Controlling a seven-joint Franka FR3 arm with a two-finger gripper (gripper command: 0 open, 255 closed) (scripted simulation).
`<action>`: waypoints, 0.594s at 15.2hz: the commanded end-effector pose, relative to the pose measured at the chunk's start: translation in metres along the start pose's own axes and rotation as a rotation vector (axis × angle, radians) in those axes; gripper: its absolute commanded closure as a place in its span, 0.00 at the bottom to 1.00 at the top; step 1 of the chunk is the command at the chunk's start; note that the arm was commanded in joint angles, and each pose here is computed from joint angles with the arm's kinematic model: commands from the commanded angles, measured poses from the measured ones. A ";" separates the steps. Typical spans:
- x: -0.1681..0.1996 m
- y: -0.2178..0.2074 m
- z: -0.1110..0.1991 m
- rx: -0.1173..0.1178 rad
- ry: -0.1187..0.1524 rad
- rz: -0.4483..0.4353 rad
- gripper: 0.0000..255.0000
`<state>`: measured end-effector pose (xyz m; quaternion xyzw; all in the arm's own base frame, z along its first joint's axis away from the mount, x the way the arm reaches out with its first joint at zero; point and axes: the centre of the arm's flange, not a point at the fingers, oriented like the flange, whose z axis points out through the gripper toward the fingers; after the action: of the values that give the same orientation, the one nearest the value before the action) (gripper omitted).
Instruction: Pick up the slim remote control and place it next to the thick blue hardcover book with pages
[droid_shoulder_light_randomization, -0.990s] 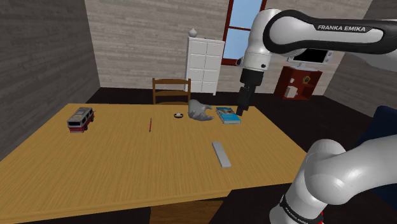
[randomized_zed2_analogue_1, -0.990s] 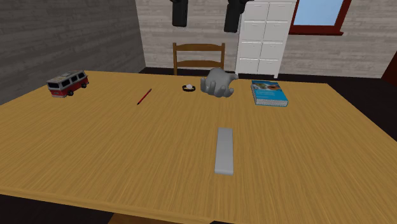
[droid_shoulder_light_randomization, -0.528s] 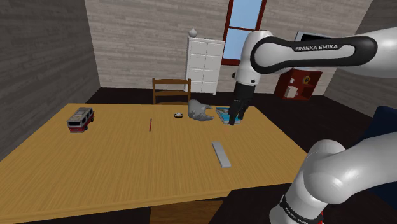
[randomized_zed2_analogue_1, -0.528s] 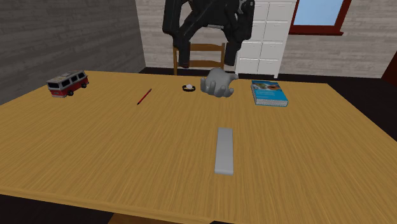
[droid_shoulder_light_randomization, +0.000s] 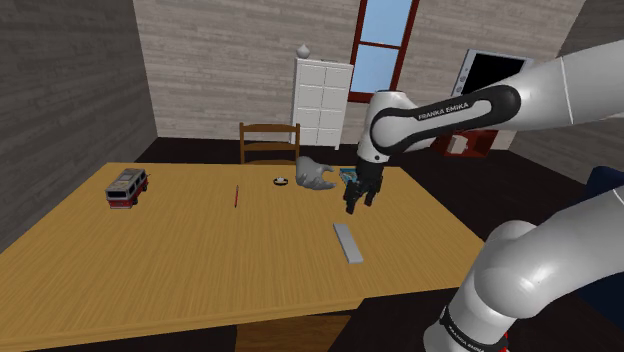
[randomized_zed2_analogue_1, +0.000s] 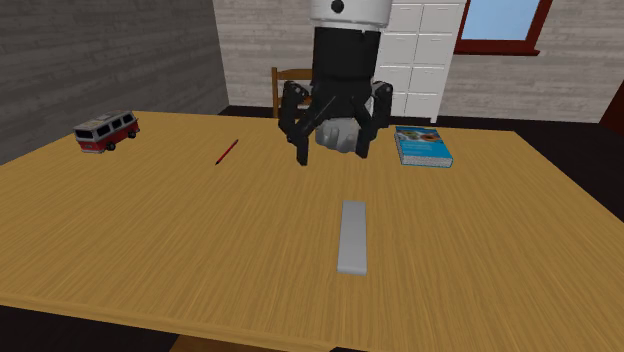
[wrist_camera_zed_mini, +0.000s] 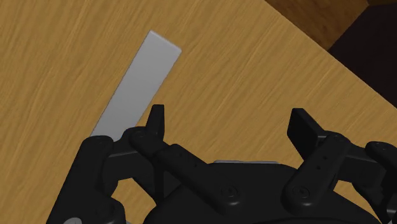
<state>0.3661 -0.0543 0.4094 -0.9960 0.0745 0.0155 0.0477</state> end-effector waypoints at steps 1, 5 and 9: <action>0.010 0.008 0.021 -0.008 0.008 0.044 0.00; 0.027 0.029 0.064 -0.023 0.019 0.129 0.00; 0.043 0.053 0.107 -0.038 0.030 0.213 0.00</action>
<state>0.3963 -0.0956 0.3091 -0.9851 0.1694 0.0088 0.0282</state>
